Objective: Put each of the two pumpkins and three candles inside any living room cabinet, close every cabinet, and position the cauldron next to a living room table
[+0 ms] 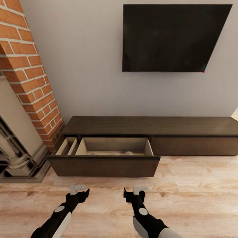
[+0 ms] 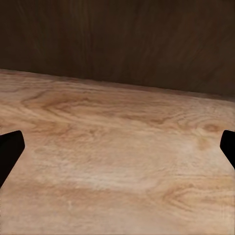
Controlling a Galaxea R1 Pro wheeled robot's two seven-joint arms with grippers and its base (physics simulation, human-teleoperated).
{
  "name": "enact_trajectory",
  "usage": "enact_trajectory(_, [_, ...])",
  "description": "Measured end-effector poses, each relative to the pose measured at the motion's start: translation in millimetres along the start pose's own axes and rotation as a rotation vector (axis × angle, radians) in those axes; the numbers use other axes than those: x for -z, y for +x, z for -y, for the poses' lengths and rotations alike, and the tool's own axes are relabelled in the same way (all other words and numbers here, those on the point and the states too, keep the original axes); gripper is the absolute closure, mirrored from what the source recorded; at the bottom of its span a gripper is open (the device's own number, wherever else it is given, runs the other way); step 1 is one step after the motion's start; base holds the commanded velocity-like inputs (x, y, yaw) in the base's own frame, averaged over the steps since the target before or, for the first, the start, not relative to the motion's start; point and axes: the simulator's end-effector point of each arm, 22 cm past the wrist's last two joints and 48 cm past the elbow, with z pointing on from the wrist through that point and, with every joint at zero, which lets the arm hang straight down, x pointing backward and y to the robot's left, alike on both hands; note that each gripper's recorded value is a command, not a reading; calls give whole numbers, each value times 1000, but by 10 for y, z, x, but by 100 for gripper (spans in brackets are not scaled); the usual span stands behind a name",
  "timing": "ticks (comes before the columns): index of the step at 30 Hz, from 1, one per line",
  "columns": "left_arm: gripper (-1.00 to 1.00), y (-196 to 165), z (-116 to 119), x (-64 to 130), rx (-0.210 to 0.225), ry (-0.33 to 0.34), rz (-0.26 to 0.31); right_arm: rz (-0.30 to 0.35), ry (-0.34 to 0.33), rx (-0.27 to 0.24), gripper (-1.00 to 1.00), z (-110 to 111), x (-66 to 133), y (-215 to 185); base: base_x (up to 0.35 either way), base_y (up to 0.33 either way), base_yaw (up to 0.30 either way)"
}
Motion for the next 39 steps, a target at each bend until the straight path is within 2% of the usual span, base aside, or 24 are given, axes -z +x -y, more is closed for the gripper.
enact_trajectory(6, [-100, 103, -104, -67, -10, -55, 11, 27, -50, 22, -100, -97, -89, -13, 0, 0, 0])
enact_trajectory(10, [-100, 176, -141, -110, -12, -69, 11, 32, -58, 25, -100, -98, -131, 47, 0, 0, 0])
enact_trajectory(15, [-100, 267, -111, -168, -11, -66, 12, 34, -21, 45, -100, 256, -216, 158, 0, 0, 0])
enact_trajectory(20, [-100, 312, 22, -229, 9, -51, 35, 38, -26, 45, -100, 313, -271, 240, 0, 0, 0])
enact_trajectory(24, [-100, 313, 33, -270, 14, -59, 70, 69, -30, 35, -100, 312, -305, 251, 0, 0, 0])
enact_trajectory(30, [-100, 416, -35, -327, 0, -104, 77, 79, -18, 18, -100, 375, -364, 351, 0, 0, 0])
enact_trajectory(39, [-100, 490, -70, -378, -8, -118, 84, 72, 41, -65, -100, 595, -434, 438, 0, 0, 0])
